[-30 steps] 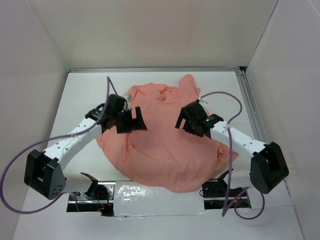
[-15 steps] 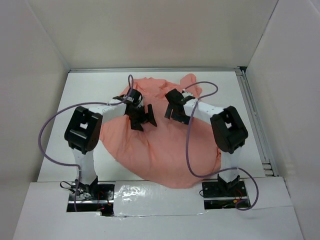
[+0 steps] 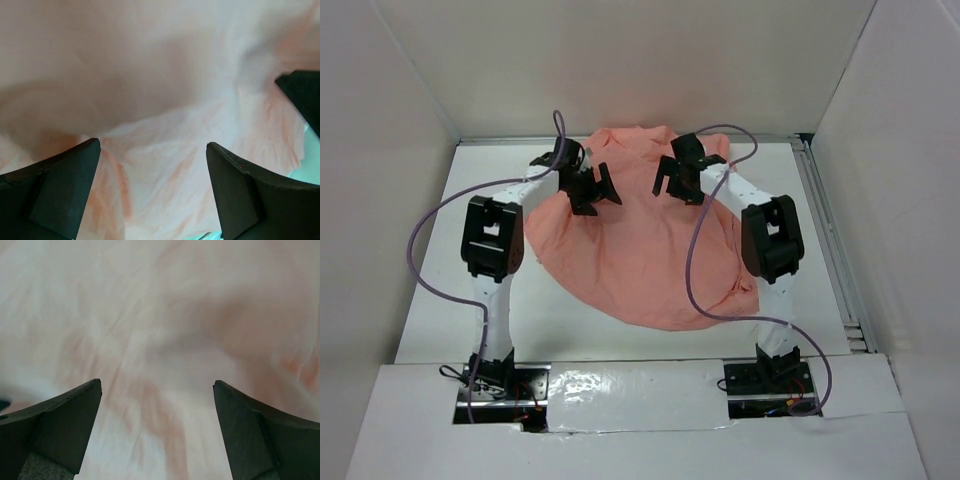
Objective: Zip up the jacket
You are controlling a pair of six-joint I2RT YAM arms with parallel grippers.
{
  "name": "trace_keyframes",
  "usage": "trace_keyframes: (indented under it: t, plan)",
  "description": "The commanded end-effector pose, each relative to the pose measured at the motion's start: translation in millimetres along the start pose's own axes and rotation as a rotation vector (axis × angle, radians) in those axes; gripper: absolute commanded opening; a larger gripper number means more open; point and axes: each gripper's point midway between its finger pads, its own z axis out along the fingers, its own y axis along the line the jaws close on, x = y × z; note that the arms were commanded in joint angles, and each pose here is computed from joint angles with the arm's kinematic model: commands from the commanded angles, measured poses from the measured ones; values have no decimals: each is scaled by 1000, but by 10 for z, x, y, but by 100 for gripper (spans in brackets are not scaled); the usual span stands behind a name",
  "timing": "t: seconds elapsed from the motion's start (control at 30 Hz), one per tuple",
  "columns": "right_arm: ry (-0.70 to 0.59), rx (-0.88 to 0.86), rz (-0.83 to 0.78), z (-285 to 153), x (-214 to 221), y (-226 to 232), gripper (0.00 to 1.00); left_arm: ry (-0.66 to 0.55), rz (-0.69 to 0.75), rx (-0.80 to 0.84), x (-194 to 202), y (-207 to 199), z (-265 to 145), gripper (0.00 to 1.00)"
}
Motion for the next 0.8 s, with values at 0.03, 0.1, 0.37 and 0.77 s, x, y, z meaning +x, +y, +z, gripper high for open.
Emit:
trace_keyframes:
  t: [0.03, 0.1, 0.37, 0.77]
  plan:
    - [-117, -194, -96, -974, -119, 476, 100, -87, 77, 84, -2, -474, -702, 99]
    - [-177, -221, -53, -1397, -138, 426, 100, -90, 52, 32, 170, -293, -786, 99]
    - [-100, 113, 302, -1807, 1257, -1098, 100, -195, -195, -23, 601, 562, -1550, 99]
    - [3, 338, 476, -1640, 1746, -2000, 91, -375, -463, -88, -40, 1640, -2013, 99]
